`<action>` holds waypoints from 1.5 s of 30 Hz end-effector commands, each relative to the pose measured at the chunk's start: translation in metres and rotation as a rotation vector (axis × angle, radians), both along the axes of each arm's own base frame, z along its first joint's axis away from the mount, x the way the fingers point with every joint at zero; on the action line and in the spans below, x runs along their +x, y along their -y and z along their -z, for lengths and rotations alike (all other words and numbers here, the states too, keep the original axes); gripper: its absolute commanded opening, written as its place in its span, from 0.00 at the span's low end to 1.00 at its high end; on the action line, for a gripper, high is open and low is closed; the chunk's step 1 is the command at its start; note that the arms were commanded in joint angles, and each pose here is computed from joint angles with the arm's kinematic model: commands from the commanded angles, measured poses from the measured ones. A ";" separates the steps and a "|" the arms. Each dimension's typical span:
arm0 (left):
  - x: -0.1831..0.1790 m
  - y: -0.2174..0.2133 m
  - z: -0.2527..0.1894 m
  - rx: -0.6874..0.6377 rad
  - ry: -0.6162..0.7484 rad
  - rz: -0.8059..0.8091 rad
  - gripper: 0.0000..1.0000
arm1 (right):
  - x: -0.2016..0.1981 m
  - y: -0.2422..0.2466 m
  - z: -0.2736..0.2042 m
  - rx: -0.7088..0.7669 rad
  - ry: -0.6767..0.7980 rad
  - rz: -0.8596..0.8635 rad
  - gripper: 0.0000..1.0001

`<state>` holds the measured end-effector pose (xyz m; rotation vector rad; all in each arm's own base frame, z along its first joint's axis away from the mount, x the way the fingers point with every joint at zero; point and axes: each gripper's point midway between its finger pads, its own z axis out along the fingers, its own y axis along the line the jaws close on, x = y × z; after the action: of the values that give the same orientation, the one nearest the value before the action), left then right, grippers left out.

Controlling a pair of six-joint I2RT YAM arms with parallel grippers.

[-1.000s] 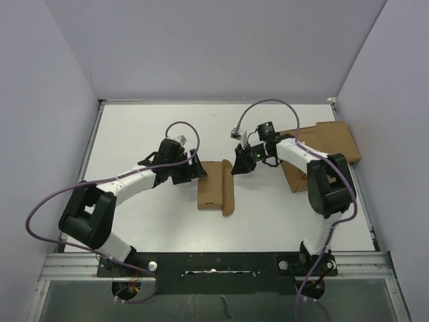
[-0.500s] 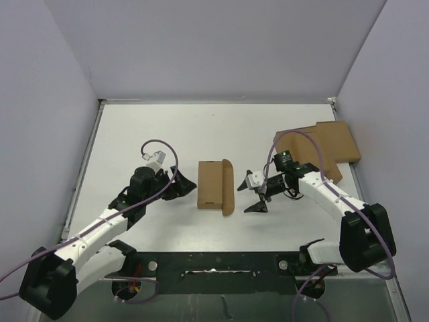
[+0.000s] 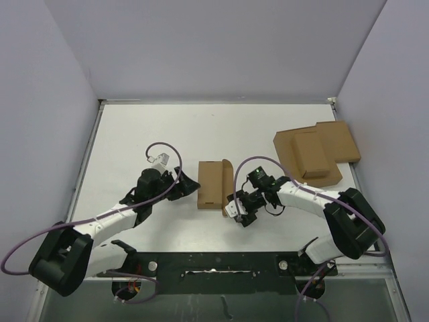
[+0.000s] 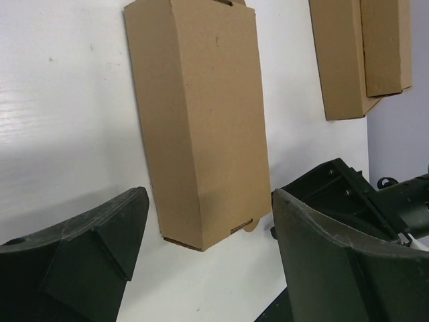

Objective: Fold the paper box

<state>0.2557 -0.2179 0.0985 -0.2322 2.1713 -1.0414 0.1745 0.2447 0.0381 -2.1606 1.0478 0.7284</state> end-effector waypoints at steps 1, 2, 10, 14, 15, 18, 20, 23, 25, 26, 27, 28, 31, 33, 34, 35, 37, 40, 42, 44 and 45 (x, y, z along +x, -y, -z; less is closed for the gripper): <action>0.013 0.016 -0.013 -0.055 0.059 0.020 0.73 | 0.022 -0.012 0.005 -0.019 0.117 0.019 0.60; 0.015 0.018 -0.012 -0.052 0.056 0.024 0.73 | 0.022 -0.013 0.008 -0.028 0.120 0.018 0.59; 0.020 0.027 0.006 -0.017 0.016 0.044 0.70 | 0.025 -0.022 0.010 -0.036 0.141 0.043 0.46; 0.021 0.028 0.014 -0.001 -0.006 0.043 0.69 | 0.028 -0.023 0.009 -0.033 0.134 0.062 0.41; 0.021 0.028 0.016 0.002 -0.015 0.043 0.69 | 0.029 -0.024 0.008 -0.032 0.130 0.069 0.40; 0.021 0.028 0.021 0.009 -0.031 0.043 0.68 | 0.031 -0.025 0.006 -0.033 0.118 0.091 0.34; 0.021 0.028 0.026 0.016 -0.043 0.043 0.65 | 0.033 -0.025 0.004 -0.029 0.107 0.104 0.31; 0.019 0.029 0.033 0.022 -0.065 0.050 0.63 | 0.034 -0.025 0.003 -0.026 0.093 0.117 0.27; 0.018 0.029 0.037 0.027 -0.079 0.052 0.61 | 0.035 -0.025 0.002 -0.024 0.082 0.127 0.24; 0.018 0.029 0.038 0.030 -0.084 0.051 0.60 | 0.035 -0.025 0.001 -0.023 0.075 0.133 0.23; 0.018 0.028 0.039 0.033 -0.088 0.051 0.59 | 0.036 -0.026 0.000 -0.020 0.066 0.142 0.22; 0.017 0.028 0.041 0.035 -0.094 0.049 0.58 | 0.036 -0.026 0.000 -0.020 0.058 0.151 0.20; 0.016 0.027 0.045 0.044 -0.107 0.048 0.57 | 0.040 -0.027 -0.003 -0.018 0.038 0.179 0.17; 0.015 0.026 0.047 0.050 -0.115 0.047 0.55 | 0.044 -0.027 -0.005 -0.021 0.021 0.211 0.15; 0.015 0.026 0.049 0.052 -0.119 0.048 0.55 | 0.046 -0.027 -0.005 -0.023 0.014 0.228 0.14; 0.014 0.025 0.050 0.054 -0.123 0.047 0.54 | 0.048 -0.027 -0.006 -0.027 0.005 0.247 0.13; 0.013 0.025 0.051 0.056 -0.128 0.049 0.54 | 0.052 -0.026 -0.006 -0.034 -0.010 0.278 0.11; 0.013 0.025 0.053 0.059 -0.136 0.046 0.52 | 0.053 -0.026 -0.006 -0.049 -0.028 0.291 0.08; 0.013 0.024 0.054 0.062 -0.141 0.043 0.52 | 0.054 -0.026 -0.005 -0.058 -0.039 0.302 0.06; 0.013 0.024 0.054 0.064 -0.144 0.044 0.52 | 0.055 -0.026 -0.005 -0.067 -0.049 0.310 0.05; 0.013 0.024 0.055 0.065 -0.145 0.044 0.51 | 0.055 -0.026 -0.004 -0.071 -0.055 0.313 0.05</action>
<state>0.2657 -0.2387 0.0460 -0.2455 2.3304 -1.0105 0.2153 0.2596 0.0290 -2.0205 1.4160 0.6264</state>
